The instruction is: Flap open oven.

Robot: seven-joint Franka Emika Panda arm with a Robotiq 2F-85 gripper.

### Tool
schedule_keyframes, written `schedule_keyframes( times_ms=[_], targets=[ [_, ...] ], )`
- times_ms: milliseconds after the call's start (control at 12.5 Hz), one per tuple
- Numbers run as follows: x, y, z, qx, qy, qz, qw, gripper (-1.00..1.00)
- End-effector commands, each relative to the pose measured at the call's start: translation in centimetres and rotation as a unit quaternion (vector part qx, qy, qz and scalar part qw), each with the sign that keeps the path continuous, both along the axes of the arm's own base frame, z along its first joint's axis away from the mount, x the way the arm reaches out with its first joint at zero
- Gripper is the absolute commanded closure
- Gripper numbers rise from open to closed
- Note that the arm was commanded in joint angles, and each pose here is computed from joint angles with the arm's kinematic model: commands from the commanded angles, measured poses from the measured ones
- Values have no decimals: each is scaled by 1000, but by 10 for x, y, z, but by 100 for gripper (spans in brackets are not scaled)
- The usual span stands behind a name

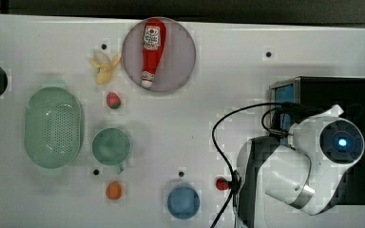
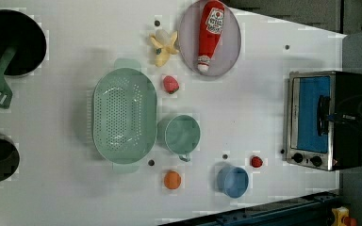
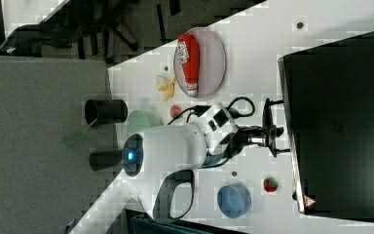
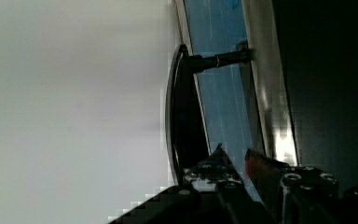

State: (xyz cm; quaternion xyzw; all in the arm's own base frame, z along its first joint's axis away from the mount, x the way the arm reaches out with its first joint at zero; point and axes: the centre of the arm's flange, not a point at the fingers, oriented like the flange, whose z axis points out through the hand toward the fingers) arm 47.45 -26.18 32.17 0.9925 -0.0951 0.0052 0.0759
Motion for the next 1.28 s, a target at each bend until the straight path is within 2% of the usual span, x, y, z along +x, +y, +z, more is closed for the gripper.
schedule_keyframes(
  times_ms=[80, 240, 400, 880, 1280],
  targets=[
    [3, 3, -6, -5, -1, 24, 1000, 65],
    [7, 9, -9, -8, 2, 28, 1000, 65],
    [12, 21, -10, -27, 12, 47, 998, 65],
    [24, 80, -27, -134, 51, 55, 988, 65],
    [31, 133, -56, -160, 69, 44, 984, 65]
  ],
)
